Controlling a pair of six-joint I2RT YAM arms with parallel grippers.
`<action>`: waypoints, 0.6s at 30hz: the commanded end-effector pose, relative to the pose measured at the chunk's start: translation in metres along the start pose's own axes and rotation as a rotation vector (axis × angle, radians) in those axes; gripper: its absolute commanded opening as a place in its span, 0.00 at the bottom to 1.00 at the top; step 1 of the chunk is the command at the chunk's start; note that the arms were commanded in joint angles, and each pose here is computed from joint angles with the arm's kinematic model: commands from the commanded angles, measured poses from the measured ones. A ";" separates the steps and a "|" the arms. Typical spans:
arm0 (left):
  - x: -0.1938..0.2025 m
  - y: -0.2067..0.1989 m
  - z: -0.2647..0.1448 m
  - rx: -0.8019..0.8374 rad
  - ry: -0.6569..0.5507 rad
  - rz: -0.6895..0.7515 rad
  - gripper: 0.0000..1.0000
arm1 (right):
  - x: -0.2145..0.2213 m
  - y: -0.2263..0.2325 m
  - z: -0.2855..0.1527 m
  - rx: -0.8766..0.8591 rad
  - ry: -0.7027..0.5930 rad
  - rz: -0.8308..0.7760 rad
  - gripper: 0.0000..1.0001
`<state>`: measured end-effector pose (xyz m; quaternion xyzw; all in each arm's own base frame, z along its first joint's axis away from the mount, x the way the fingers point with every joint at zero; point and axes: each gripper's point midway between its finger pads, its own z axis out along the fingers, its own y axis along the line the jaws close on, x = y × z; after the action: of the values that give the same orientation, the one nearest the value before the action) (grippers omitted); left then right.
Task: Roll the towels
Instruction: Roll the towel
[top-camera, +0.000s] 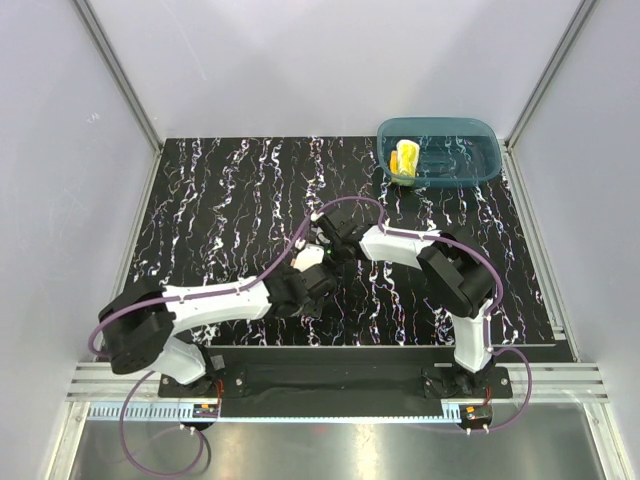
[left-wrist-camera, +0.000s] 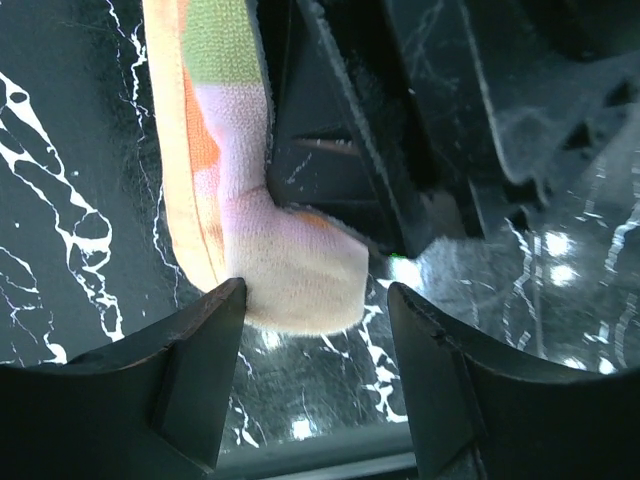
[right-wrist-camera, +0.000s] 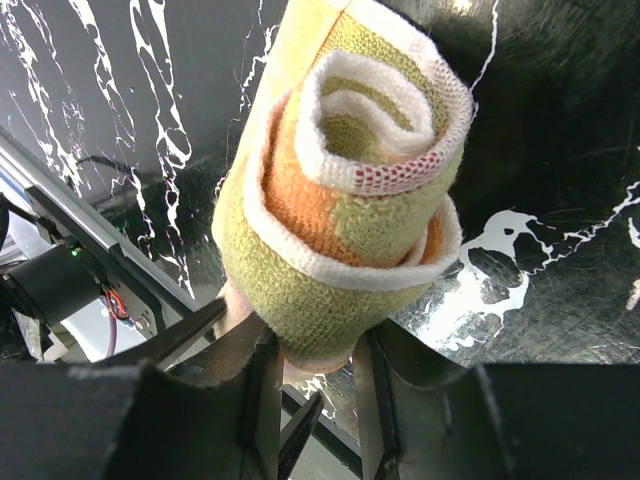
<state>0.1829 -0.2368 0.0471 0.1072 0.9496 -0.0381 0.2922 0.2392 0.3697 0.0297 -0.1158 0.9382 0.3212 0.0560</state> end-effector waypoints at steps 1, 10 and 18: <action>-0.009 -0.004 0.009 -0.039 -0.036 0.010 0.64 | 0.027 -0.045 0.011 0.181 0.079 0.000 0.24; 0.022 -0.004 0.029 -0.055 0.029 0.026 0.64 | 0.027 -0.041 0.012 0.170 0.095 -0.009 0.24; 0.031 -0.014 0.035 -0.065 0.036 0.077 0.66 | 0.030 -0.045 0.016 0.178 0.116 0.000 0.24</action>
<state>0.1834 -0.2356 0.0156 0.1105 0.9478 0.0146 0.2987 0.2385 0.3692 0.0287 -0.1209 0.9404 0.3148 0.0446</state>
